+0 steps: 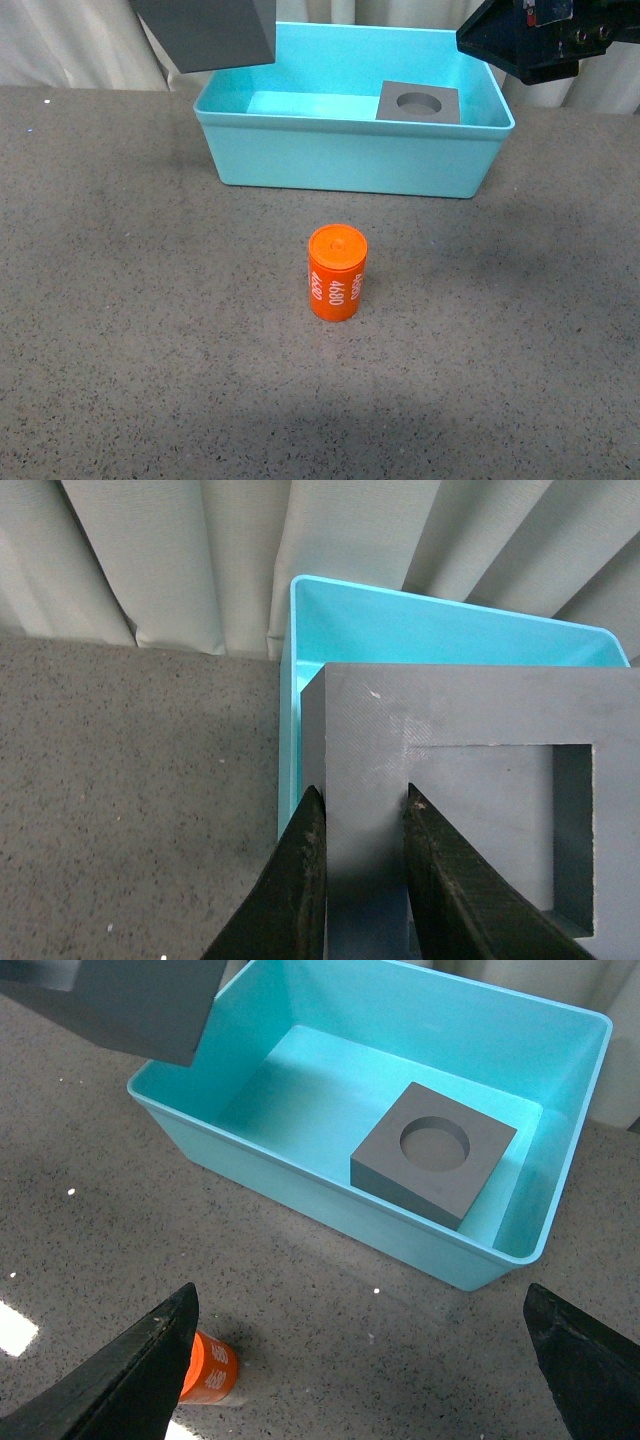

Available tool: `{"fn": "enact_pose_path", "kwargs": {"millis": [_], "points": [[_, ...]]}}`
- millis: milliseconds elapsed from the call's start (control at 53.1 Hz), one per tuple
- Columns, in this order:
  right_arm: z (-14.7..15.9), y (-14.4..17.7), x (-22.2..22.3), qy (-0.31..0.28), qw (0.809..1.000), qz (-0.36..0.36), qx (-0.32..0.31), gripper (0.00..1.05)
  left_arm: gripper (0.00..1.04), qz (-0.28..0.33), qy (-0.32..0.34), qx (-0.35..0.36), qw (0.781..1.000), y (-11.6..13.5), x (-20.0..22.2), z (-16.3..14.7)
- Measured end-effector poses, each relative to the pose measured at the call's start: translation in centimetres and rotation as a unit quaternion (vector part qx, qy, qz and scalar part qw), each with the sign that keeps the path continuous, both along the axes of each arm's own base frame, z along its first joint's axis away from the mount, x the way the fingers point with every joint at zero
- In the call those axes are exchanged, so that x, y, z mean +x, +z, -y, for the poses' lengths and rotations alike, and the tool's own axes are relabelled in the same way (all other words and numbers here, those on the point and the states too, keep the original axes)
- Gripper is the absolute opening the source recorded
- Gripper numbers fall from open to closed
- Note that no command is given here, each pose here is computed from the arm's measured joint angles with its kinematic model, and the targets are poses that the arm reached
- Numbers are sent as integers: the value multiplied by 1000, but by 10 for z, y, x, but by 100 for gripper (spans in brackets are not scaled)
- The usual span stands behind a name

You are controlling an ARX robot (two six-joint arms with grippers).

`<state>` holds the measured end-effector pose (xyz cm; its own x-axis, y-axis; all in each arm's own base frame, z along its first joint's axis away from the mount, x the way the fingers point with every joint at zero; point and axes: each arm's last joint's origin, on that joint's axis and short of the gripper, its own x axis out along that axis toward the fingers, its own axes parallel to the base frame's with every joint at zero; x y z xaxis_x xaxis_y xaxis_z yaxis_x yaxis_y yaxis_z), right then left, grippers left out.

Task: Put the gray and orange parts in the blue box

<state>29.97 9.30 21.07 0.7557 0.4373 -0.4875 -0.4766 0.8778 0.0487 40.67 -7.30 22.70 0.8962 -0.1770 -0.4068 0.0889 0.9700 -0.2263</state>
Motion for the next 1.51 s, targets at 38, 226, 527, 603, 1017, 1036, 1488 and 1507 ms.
{"fn": "enact_pose_path", "kwargs": {"millis": [38,226,527,603,1017,1036,1488,1507], "points": [[0,0,0,0,1000,0,0,95,16,0,-2,2,1000,-2,7,1],[0,0,0,0,1000,0,0,95,16,-18,-9,5,1000,-23,47,10],[0,0,0,0,1000,0,0,95,16,-56,-14,9,998,-57,62,25],[0,0,0,0,1000,0,0,95,16,-63,-12,12,998,-65,64,27],[0,0,0,0,1000,0,0,95,16,-94,0,32,995,-79,73,31],[0,0,0,0,1000,0,0,95,16,-95,1,33,995,-79,73,31],[0,0,0,0,1000,0,0,95,99,-1,26,12,1000,-29,41,29],[0,0,0,0,1000,0,0,95,98,13,30,11,999,-24,36,28]]}}
